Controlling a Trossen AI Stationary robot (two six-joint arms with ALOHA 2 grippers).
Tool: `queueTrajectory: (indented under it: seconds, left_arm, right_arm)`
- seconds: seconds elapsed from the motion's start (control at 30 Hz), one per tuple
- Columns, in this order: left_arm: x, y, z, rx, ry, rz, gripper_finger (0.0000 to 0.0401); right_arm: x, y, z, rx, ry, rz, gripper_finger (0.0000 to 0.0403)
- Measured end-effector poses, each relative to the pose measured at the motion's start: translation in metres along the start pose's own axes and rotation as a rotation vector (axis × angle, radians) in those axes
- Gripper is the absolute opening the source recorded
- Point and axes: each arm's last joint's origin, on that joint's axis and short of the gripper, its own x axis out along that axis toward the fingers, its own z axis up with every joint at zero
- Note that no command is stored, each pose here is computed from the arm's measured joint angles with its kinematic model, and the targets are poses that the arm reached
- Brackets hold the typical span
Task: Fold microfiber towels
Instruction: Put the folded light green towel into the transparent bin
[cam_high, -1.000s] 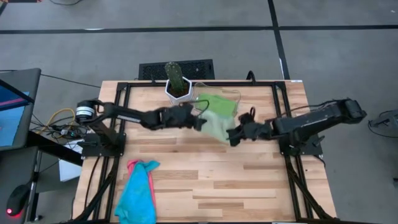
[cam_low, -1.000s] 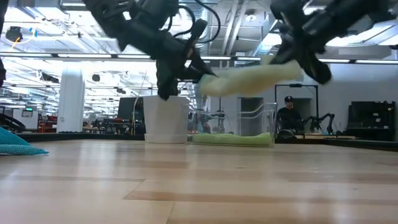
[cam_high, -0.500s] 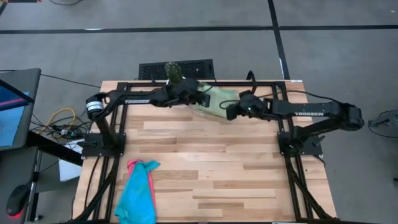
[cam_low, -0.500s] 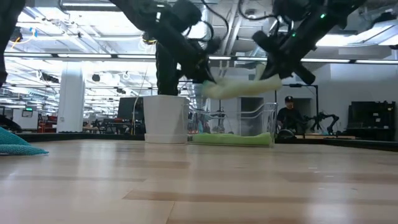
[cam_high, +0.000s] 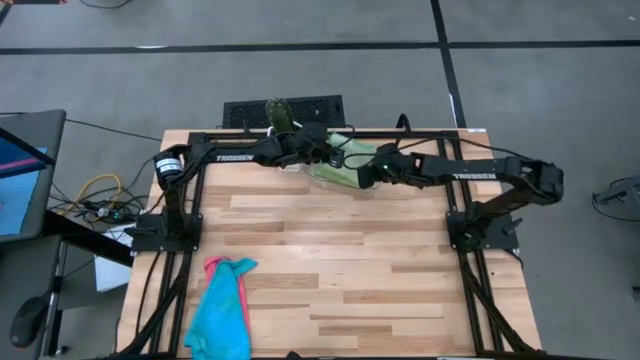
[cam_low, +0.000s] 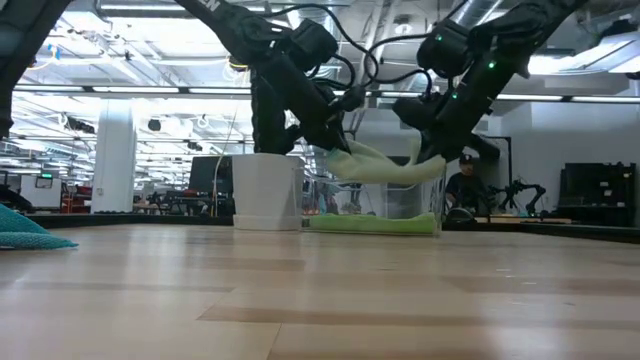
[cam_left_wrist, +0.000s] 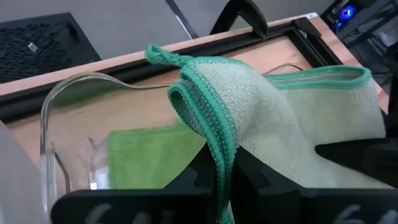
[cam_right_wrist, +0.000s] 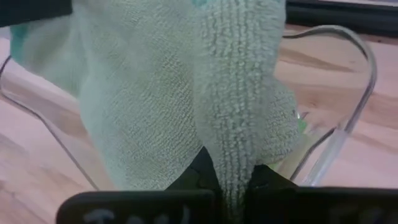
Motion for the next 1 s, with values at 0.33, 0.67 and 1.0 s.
queueTrajectory:
  seconds: [0.33,0.67,1.0]
  left_arm:
    - [0.0,-0.002,-0.006,0.105,0.016,0.02,0.006]
    - [0.001,-0.001,-0.008,0.114,0.021,0.034,0.019]
    - [-0.006,-0.015,-0.005,0.075,0.029,-0.124,0.0222]
  right_arm:
    - [0.006,-0.001,-0.004,-0.011,0.031,-0.022,0.0034]
    - [0.007,-0.001,-0.004,-0.011,0.032,-0.024,0.0039]
    - [0.01,-0.005,-0.006,-0.095,0.062,-0.054,0.0079]
